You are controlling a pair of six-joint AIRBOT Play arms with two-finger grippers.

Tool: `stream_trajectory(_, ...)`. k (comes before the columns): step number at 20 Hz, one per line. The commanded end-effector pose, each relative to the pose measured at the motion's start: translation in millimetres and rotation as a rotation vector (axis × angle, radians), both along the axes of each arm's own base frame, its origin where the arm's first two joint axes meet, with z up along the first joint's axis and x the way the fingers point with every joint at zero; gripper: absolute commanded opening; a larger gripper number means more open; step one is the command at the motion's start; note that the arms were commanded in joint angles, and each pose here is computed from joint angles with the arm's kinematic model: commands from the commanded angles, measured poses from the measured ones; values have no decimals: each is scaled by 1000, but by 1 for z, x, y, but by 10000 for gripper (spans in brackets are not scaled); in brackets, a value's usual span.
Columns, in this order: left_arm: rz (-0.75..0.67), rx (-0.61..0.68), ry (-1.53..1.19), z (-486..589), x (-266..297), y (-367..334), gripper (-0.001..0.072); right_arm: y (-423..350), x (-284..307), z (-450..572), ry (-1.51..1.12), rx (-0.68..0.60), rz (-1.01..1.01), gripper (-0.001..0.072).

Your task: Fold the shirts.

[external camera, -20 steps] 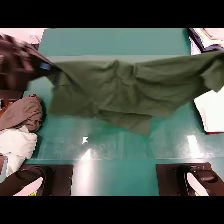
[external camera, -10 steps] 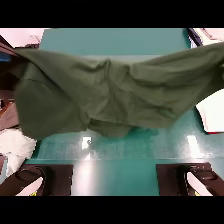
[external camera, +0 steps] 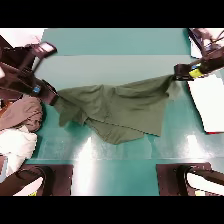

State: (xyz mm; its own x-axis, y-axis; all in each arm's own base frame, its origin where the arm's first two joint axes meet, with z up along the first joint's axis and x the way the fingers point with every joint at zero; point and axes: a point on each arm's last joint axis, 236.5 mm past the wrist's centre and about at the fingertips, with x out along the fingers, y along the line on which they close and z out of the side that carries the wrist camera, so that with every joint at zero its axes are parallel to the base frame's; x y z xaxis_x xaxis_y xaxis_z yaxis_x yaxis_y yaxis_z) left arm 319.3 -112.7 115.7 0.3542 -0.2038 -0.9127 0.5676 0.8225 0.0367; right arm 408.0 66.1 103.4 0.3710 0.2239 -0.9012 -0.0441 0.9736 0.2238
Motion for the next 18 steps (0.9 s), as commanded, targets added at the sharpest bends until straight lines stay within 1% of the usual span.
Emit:
stream_trajectory(1, 21, 53, -13, -36, 14, 11, 26, -6, 17, -36, 36, -1, -21, 453)
stream_trajectory(3, 23, 66, -24, -35, 16, 14, 26, -23, 3, -35, 73, -16, -13, 452)
stream_trajectory(5, 24, 66, -25, -35, 17, 14, 26, -44, -26, -40, 117, -24, -30, 450)
stream_trajectory(7, 52, 47, -49, -33, 23, 12, 26, -60, -63, -61, 186, 9, -89, 450)
stream_trajectory(8, 74, 30, -73, -30, 29, 11, 26, -59, -80, -73, 217, 65, -107, 450)
stream_trajectory(10, 104, 5, -103, -25, 36, 8, 25, -47, -115, -101, 278, 234, -159, 450)
stream_trajectory(12, 128, -18, -128, -21, 43, 6, 26, -33, -141, -123, 332, 363, -195, 450)
stream_trajectory(13, 128, -20, -130, -21, 43, 6, 26, -26, -152, -135, 362, 398, -210, 449)
stream_trajectory(15, 143, -39, -116, -22, 41, 3, 26, -20, -171, -157, 405, 408, -238, 449)
stream_trajectory(18, 146, -48, -97, -23, 37, 1, 26, -2, -178, -171, 410, 495, -279, 448)
